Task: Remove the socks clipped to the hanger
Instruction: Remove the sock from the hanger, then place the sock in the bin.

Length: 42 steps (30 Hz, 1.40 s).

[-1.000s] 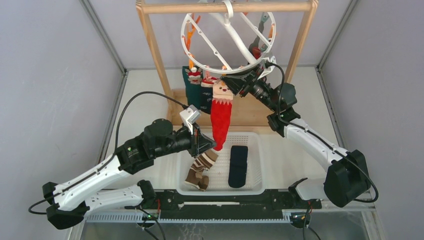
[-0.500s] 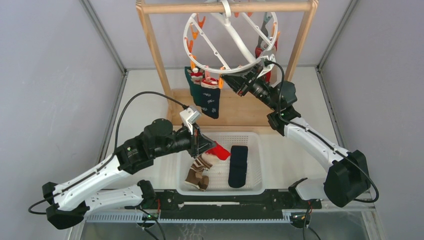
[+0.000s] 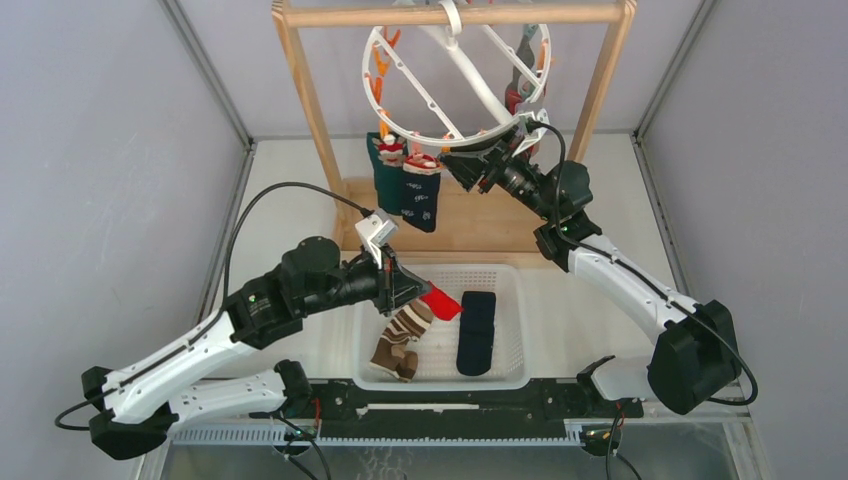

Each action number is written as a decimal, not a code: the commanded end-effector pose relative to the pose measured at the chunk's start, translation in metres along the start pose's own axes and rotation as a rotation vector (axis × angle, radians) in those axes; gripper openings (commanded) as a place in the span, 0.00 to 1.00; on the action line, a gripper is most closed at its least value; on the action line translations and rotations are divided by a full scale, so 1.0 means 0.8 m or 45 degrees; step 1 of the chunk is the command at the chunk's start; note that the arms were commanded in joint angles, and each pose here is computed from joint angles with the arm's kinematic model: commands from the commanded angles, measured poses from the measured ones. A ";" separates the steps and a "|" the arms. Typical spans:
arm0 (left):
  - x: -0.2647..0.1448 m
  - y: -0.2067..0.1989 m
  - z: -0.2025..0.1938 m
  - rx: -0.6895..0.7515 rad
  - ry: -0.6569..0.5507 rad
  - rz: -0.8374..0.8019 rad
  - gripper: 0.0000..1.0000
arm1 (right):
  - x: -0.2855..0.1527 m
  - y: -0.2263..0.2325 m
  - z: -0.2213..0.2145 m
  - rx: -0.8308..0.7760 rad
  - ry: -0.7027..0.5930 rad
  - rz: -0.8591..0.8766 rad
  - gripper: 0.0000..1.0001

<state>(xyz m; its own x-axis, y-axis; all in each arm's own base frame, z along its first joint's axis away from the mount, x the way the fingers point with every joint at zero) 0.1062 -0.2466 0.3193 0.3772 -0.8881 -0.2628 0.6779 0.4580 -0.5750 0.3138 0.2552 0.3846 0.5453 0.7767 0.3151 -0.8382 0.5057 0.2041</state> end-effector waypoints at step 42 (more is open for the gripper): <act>0.065 0.060 -0.026 0.002 -0.113 0.113 0.00 | -0.206 0.033 -0.072 0.112 0.179 -0.391 0.86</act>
<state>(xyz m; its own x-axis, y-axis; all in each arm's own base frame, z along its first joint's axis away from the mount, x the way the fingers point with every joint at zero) 0.1419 -0.2672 0.2742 0.4828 -0.8324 -0.2720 0.6553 0.5495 -0.5184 0.2103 0.1650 0.2945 0.7600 0.6367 0.1306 -0.6396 0.6971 0.3239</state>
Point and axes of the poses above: each gripper's point midway between its finger pads, its own x axis out along the fingers, its own y axis along the line the jaws close on, z = x × y, the point moved 4 cm from there along -x, back along the fingers, and after that the axes turned 9 degrees about -x, right-handed, at the moved point
